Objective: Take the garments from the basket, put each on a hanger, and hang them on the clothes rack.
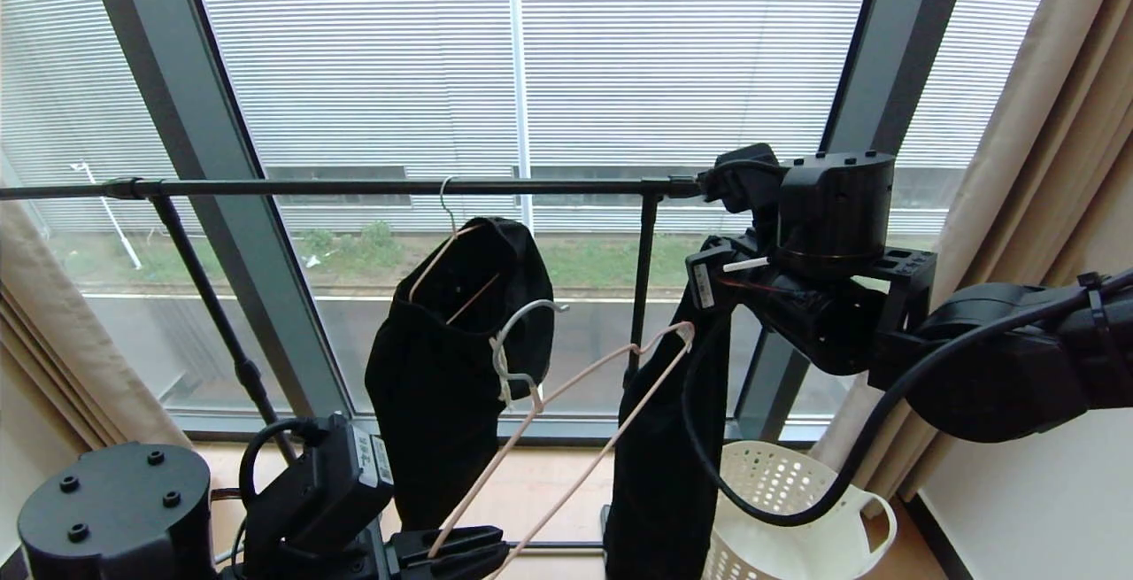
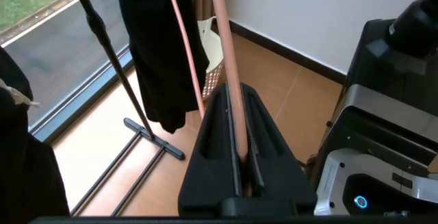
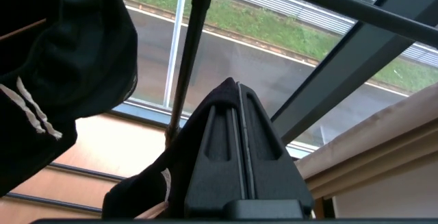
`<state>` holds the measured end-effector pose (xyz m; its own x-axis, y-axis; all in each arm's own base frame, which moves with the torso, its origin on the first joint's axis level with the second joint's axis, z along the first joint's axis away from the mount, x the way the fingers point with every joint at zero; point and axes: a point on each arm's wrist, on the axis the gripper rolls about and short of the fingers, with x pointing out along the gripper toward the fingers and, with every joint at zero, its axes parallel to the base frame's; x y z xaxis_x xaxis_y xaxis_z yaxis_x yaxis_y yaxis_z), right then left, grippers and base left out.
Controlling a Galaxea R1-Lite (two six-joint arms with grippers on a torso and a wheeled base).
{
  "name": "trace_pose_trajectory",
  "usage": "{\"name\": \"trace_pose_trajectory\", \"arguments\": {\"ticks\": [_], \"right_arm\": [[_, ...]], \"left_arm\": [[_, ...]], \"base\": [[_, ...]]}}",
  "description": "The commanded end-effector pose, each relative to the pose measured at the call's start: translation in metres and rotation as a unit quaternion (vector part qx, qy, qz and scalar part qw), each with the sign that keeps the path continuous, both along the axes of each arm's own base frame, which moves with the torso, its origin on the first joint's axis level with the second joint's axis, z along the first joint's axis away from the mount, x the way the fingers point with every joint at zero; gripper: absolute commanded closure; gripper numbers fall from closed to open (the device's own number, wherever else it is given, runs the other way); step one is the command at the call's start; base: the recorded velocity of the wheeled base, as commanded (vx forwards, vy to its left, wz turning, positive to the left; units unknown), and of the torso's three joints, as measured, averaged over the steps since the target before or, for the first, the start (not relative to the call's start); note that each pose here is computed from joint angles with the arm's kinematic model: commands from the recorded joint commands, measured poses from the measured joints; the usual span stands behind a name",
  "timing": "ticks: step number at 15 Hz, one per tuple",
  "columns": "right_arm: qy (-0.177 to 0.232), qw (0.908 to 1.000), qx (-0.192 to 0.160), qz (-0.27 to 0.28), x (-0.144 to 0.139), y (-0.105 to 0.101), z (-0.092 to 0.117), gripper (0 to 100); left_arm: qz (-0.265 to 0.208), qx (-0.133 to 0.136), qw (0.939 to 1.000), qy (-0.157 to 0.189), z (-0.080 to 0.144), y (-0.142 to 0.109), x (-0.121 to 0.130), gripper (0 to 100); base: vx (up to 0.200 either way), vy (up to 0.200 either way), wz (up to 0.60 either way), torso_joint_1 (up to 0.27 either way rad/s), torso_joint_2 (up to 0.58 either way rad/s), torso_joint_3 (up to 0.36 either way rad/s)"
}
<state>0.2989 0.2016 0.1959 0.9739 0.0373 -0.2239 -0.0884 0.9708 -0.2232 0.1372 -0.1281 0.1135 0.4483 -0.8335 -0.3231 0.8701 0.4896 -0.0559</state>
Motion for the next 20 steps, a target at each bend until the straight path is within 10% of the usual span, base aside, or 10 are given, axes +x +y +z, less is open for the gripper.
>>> {"name": "trace_pose_trajectory", "arguments": {"ticks": [1,20], "right_arm": [[0.000,1.0000,0.000,0.001,-0.001,0.000,0.000,100],[0.007,0.9995,-0.006,0.029,-0.014,0.018,-0.012,100]], "left_arm": [[0.000,0.004,1.0000,0.004,-0.002,-0.002,0.002,100],[0.002,-0.014,0.9999,-0.007,-0.002,-0.003,0.003,100]], "base": [[0.000,0.000,0.00,0.000,0.00,0.000],[0.000,0.000,0.00,0.000,0.00,0.000]]}}
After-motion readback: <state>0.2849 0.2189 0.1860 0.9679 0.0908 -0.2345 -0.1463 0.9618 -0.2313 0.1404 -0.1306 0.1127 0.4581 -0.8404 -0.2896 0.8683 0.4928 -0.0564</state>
